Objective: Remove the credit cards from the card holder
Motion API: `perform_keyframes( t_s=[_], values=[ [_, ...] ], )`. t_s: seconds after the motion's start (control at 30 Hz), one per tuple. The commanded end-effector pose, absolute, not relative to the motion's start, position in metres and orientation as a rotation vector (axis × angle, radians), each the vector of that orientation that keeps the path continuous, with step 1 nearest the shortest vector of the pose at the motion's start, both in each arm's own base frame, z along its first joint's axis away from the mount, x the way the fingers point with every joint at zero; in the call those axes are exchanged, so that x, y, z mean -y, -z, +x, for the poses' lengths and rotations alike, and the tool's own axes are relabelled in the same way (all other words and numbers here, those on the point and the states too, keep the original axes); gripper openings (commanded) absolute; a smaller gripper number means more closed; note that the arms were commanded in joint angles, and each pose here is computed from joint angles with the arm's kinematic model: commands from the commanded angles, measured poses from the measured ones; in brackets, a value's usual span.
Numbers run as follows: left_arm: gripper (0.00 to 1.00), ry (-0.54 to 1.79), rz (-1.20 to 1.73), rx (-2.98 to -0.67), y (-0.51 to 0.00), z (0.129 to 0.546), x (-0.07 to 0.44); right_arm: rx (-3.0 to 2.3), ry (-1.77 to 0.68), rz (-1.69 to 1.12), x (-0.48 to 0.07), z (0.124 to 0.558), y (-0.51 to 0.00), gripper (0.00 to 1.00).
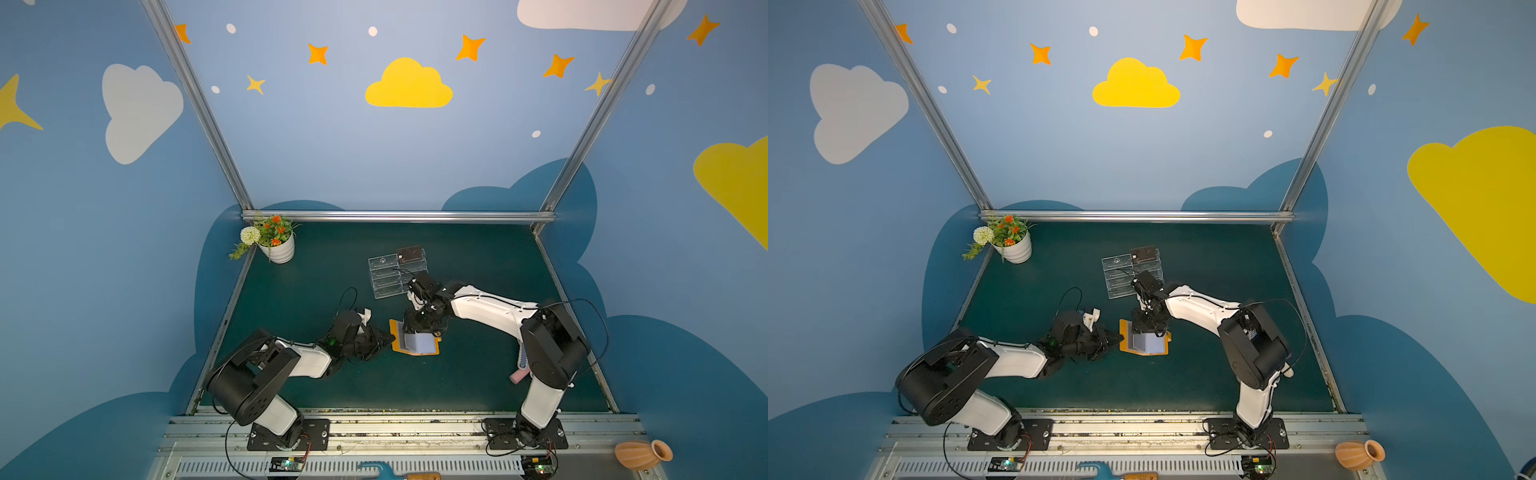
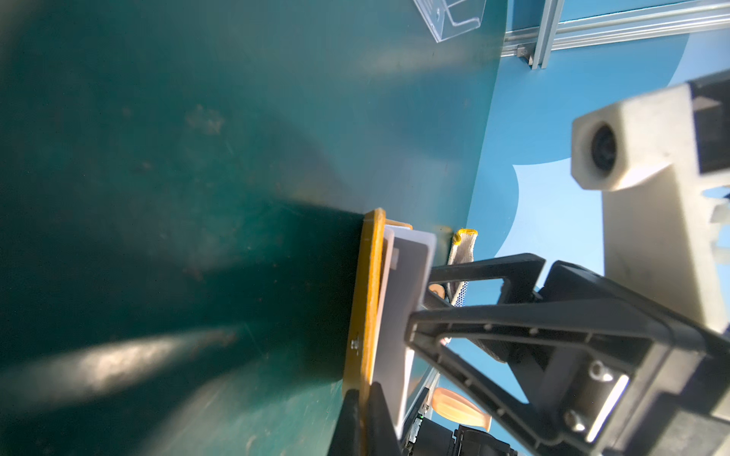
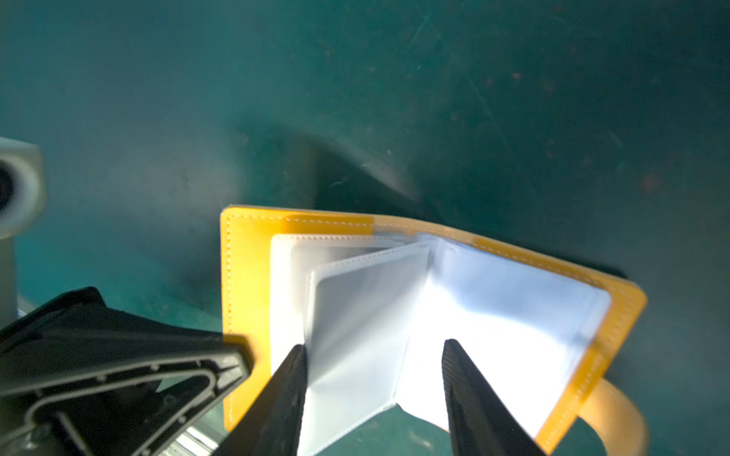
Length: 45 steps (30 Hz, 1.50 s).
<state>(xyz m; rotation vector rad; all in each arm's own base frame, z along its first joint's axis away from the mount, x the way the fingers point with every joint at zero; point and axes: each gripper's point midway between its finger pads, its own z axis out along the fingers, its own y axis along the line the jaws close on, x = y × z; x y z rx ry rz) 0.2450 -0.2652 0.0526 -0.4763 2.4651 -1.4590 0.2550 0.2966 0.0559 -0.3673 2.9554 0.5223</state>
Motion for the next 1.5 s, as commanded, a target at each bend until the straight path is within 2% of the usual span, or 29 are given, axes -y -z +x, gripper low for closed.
perform_keyframes(
  t_s=[0.0, 0.2, 0.27, 0.33, 0.4, 0.47, 0.53, 0.63, 0.7, 0.77, 0.87, 0.97, 1.1, 1.47],
  values=[
    [0.04, 1.441, -0.452, -2.468, -0.048, 0.244, 0.264, -2.980, -0.427, -0.330, -0.271, 0.252, -0.052, 0.52],
    [0.04, 1.401, -0.480, -2.502, -0.038, 0.241, 0.259, -2.975, -0.365, -0.235, -0.236, 0.252, -0.058, 0.52],
    [0.22, 1.368, -0.502, -2.521, -0.034, 0.240, 0.256, -2.964, -0.400, -0.206, -0.228, 0.250, -0.062, 0.53],
    [0.51, 1.340, -0.531, -2.521, -0.035, 0.239, 0.250, -2.933, -0.462, -0.188, -0.225, 0.249, -0.072, 0.54],
    [0.67, 1.275, -0.577, -2.527, -0.037, 0.238, 0.240, -2.893, -0.539, -0.185, -0.227, 0.249, -0.084, 0.54],
    [0.74, 1.168, -0.613, -2.531, -0.043, 0.235, 0.225, -2.859, -0.626, -0.190, -0.233, 0.247, -0.095, 0.53],
    [0.77, 1.077, -0.613, -2.510, -0.059, 0.234, 0.209, -2.831, -0.717, -0.190, -0.240, 0.247, -0.105, 0.45],
    [0.77, 1.027, -0.556, -2.460, -0.096, 0.236, 0.201, -2.811, -0.835, -0.189, -0.253, 0.250, -0.107, 0.33],
    [0.74, 1.041, -0.491, -2.393, -0.125, 0.245, 0.203, -2.826, -0.864, -0.165, -0.256, 0.255, -0.099, 0.16],
    [0.72, 1.150, -0.402, -2.395, -0.144, 0.246, 0.223, -2.838, -0.887, -0.158, -0.259, 0.258, -0.090, 0.06],
    [0.67, 1.355, -0.297, -2.484, -0.153, 0.244, 0.262, -2.851, -0.893, -0.134, -0.260, 0.265, -0.076, 0.00],
    [0.61, 1.463, -0.254, -2.535, -0.141, 0.246, 0.293, -2.862, -0.892, -0.120, -0.260, 0.268, -0.063, 0.00],
    [0.56, 1.457, -0.270, -2.589, -0.115, 0.253, 0.306, -2.892, -0.863, -0.100, -0.254, 0.269, -0.048, 0.00],
    [0.51, 1.451, -0.354, -2.674, -0.065, 0.261, 0.319, -2.934, -0.795, -0.071, -0.239, 0.264, -0.028, 0.00]
  ],
)
